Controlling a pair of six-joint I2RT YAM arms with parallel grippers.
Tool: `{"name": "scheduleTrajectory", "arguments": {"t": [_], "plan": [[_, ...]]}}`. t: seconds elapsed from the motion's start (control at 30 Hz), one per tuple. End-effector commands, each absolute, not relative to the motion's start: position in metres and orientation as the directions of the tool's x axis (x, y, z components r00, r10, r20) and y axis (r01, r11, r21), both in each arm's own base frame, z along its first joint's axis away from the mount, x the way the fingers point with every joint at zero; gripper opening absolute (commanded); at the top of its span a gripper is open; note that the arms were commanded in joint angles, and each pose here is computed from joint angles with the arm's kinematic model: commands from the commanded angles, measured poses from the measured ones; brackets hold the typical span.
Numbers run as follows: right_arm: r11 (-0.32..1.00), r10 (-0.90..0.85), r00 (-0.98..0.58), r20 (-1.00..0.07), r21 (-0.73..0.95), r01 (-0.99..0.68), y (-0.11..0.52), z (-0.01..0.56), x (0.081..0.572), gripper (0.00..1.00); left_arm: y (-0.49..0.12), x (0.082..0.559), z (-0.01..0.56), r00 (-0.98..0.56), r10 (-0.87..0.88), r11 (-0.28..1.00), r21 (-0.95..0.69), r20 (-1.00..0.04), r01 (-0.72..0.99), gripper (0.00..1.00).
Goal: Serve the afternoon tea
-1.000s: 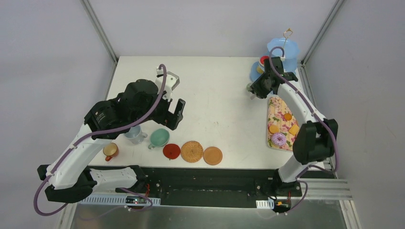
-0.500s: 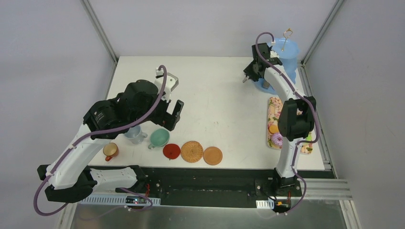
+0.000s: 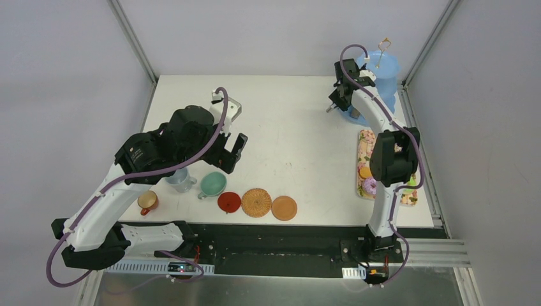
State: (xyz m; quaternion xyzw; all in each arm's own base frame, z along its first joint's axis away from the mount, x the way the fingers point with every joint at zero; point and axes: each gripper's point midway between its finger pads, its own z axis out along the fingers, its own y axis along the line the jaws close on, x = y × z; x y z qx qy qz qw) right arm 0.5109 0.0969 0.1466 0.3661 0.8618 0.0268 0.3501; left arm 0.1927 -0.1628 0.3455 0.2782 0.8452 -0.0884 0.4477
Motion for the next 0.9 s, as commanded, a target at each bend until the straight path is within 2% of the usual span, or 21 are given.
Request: {"name": "scheduleTrajectory", "arguments": {"t": [0.0,0.4,0.87], "plan": [[0.712,0.656,-0.445,-0.609,0.306,0.632,0.095,0.158,0.515,0.28,-0.161,0.196,0.348,-0.419,0.401,0.830,0.130,-0.814,0.542,1.00],[0.720,0.648,-0.463,-0.605,0.288,0.631,0.100,0.152,0.513,0.47,-0.161,0.196,0.350,-0.415,0.402,0.828,0.131,-0.816,0.545,1.00],[0.778,0.583,-0.511,-0.632,0.252,0.575,0.113,0.176,0.503,0.50,-0.156,0.194,0.352,-0.402,0.400,0.829,0.138,-0.824,0.542,1.00]]}}
